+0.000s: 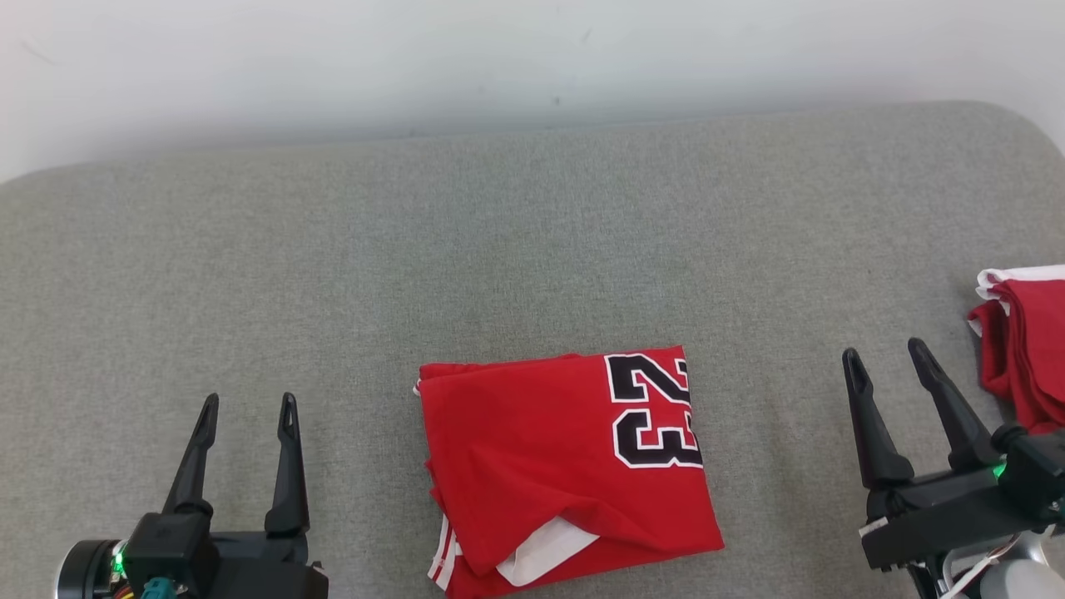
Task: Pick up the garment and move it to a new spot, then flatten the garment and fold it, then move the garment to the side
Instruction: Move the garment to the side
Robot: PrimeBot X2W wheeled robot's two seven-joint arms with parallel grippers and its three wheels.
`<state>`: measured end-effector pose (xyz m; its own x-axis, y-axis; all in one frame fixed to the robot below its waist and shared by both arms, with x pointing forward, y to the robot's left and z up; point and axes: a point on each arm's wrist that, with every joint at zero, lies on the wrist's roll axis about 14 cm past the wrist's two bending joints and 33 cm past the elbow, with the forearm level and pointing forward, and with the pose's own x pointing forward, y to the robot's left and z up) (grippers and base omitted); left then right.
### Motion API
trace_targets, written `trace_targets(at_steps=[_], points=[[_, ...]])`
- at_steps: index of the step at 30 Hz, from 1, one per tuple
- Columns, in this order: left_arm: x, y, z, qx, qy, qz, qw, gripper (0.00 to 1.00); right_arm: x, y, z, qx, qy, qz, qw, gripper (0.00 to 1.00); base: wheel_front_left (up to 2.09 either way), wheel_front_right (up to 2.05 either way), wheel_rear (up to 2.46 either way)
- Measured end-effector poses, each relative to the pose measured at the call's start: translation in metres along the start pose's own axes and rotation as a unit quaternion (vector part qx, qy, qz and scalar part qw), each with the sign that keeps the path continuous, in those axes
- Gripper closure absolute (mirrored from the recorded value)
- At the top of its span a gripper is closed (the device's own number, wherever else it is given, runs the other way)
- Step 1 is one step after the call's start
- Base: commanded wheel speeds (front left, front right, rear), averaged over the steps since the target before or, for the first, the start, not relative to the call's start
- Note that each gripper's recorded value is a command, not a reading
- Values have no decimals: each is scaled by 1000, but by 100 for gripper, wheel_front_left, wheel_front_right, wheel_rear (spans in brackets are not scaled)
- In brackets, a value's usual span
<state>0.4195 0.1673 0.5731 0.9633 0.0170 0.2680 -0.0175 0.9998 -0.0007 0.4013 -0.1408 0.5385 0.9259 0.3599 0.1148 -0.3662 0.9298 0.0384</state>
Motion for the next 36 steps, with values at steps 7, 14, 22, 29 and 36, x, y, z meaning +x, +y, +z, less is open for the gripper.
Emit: trace_targets(at_steps=[7, 14, 22, 29, 36], points=[[-4, 4, 6, 6, -2, 2, 1000, 0, -8, 1, 3, -8, 6, -3, 1000, 0, 0, 0, 0], [-5, 4, 5, 6, 1, 1, 1000, 0, -8, 3, 3, -5, 9, -1, 1000, 0, 0, 0, 0], [-2, 1, 0, 4, 8, -3, 1000, 0, 2, 34, -13, 8, 42, 58, 997, 100, 0, 0, 0], [1, 2, -10, 0, 17, 2, 1000, 0, 10, 115, -53, 49, 100, 198, 974, 100, 0, 0, 0], [1, 5, -19, 0, 27, 8, 1000, 0, 4, 168, -83, 84, 140, 281, 946, 100, 0, 0, 0]])
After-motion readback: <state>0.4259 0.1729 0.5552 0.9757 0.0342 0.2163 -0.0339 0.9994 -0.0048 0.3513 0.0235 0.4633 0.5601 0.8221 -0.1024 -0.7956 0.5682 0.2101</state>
